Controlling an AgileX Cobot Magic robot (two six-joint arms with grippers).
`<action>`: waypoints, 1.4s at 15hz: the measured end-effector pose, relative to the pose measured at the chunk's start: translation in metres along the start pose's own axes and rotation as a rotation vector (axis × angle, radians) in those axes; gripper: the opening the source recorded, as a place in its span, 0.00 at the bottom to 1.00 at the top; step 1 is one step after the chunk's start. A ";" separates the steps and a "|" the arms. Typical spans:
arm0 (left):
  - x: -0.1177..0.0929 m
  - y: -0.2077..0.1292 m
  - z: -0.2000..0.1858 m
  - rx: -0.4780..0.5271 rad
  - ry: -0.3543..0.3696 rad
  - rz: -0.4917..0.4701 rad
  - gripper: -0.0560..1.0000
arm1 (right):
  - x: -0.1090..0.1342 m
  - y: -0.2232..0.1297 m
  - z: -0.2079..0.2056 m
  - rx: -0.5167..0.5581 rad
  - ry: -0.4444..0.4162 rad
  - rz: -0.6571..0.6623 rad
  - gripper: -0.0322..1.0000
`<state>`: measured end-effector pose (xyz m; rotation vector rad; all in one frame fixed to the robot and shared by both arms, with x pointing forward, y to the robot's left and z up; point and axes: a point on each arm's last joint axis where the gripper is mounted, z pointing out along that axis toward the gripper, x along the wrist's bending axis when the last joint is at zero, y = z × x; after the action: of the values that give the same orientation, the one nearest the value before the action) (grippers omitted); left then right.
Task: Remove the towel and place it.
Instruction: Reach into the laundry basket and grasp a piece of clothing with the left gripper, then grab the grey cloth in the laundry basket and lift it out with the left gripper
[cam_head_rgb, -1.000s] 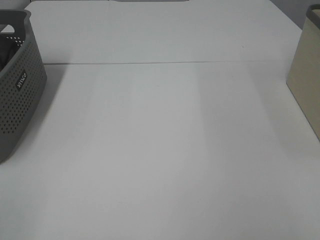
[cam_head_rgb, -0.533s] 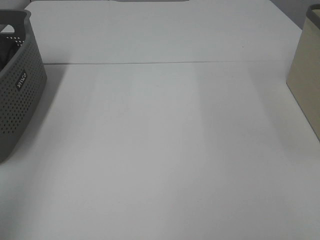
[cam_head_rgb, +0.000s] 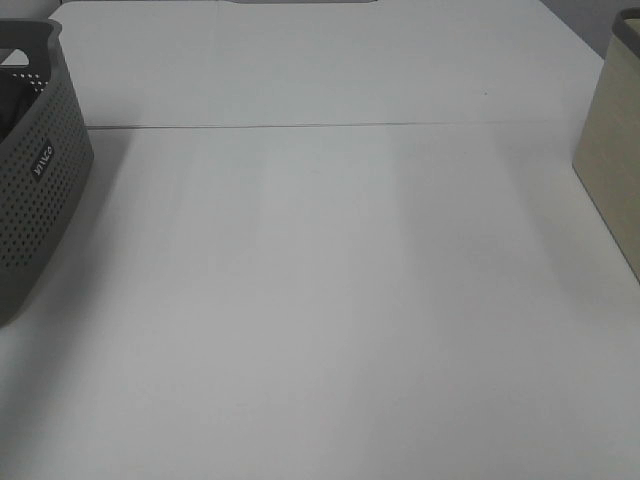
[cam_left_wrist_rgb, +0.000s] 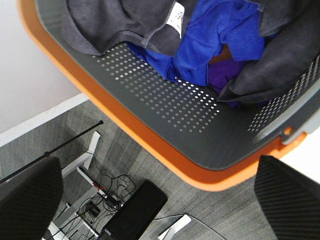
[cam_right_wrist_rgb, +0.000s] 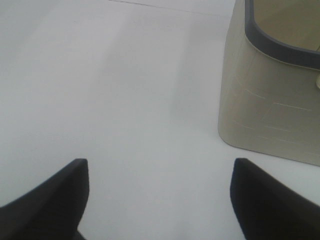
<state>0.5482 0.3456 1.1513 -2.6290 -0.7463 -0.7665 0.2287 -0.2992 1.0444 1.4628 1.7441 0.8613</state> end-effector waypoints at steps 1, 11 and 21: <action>0.012 0.010 0.042 0.043 -0.062 0.030 0.99 | 0.000 0.000 0.000 0.000 0.000 0.000 0.77; 0.033 0.083 0.218 0.062 -0.218 0.125 0.98 | 0.000 0.000 0.000 0.000 0.000 0.000 0.77; 0.027 0.085 0.231 0.097 -0.256 0.072 0.05 | 0.000 0.000 0.000 0.000 0.000 0.000 0.77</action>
<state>0.7097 0.3824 0.9676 -2.6777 -0.7286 -0.3676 0.2287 -0.2992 1.0444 1.4628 1.7441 0.8613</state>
